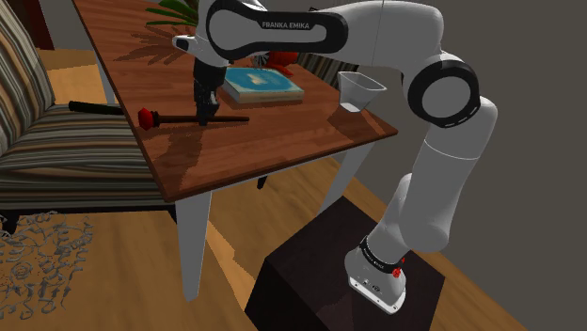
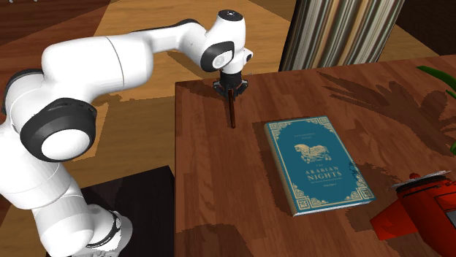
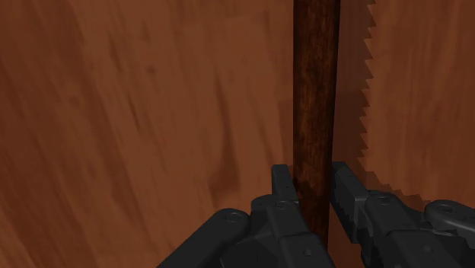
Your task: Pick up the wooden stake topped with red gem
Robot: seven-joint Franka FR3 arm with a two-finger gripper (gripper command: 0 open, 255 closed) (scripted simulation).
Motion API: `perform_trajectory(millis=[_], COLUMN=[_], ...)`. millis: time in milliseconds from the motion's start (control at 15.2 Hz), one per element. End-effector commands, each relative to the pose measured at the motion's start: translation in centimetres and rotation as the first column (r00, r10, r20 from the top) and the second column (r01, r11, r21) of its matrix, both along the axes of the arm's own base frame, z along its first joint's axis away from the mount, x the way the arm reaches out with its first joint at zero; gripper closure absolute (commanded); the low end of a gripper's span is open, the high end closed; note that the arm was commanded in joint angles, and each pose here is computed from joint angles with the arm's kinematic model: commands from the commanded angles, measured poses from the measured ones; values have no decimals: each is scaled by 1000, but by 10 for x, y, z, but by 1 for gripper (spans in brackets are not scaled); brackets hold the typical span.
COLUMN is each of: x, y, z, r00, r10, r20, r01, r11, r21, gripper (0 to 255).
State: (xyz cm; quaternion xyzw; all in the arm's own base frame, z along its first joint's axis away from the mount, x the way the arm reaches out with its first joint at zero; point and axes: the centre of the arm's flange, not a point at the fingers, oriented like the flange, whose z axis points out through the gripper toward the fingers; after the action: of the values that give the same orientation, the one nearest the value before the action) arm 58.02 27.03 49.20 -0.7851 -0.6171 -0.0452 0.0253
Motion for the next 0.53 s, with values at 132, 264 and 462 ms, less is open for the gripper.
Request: perform_trajectory(millis=[132,264,462], x=[0,0,0], y=[-1,-1,-1], z=[10,20,36], r00=[1000,1000,1000], r10=[0,0,0], r20=[0,0,0], r01=[0,0,0], r11=[1000,1000,1000], r21=[0,0,0], gripper=[255,255,255])
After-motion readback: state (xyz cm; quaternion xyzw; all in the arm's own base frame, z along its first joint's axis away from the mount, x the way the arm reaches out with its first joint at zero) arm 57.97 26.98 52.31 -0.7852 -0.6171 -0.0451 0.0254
